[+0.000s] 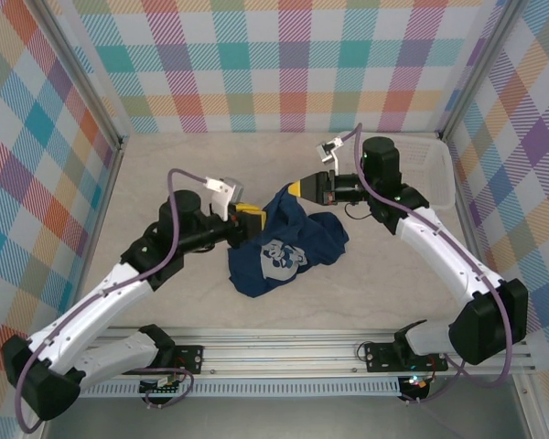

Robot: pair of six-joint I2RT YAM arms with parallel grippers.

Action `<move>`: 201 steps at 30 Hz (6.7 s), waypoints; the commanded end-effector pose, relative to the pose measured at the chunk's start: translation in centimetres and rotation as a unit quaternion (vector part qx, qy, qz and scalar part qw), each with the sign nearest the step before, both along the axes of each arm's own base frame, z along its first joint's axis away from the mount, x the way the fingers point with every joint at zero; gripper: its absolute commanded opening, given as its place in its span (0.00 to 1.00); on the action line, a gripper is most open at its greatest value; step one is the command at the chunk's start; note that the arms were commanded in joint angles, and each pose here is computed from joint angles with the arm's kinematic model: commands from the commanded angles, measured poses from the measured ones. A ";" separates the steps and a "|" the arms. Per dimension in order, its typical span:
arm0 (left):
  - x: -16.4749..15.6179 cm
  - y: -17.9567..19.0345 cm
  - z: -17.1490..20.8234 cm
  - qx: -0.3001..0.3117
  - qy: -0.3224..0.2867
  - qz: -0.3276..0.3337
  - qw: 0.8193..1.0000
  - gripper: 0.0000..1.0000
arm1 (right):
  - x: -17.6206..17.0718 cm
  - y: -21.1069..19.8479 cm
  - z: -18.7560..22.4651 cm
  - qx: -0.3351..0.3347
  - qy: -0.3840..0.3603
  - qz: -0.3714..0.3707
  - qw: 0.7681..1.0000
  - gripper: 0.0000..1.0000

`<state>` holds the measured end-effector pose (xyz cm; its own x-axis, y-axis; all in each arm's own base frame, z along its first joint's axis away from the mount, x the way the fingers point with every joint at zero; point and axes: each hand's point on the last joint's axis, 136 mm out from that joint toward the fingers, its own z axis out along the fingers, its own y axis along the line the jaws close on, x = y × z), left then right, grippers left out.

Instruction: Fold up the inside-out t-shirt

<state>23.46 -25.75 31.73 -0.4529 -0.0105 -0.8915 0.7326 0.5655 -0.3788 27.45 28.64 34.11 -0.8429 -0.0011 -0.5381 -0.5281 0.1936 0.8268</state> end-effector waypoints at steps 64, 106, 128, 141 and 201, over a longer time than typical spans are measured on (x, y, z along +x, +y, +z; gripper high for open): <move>6.0 -3.8 2.4 -0.153 0.206 0.143 0.956 0.00 | -2.0 3.4 -5.1 -0.152 -0.311 -0.141 0.928 0.62; 5.7 -1.9 -3.7 0.013 0.160 0.115 0.980 0.45 | -3.2 0.0 -2.8 0.010 -0.207 -0.035 0.978 0.00; 4.7 -3.6 2.5 -0.076 0.121 -0.021 0.989 0.00 | 1.4 -5.6 -7.8 -0.203 -0.151 -0.196 0.947 0.00; 6.1 -2.4 -3.6 -0.025 0.221 0.040 0.974 0.25 | -3.2 -2.1 -4.3 -0.072 -0.254 -0.050 0.963 0.00; 1.6 0.6 -0.9 -0.051 0.013 -0.036 0.998 0.00 | -1.4 -4.7 -10.1 -0.186 -0.214 -0.114 0.952 0.55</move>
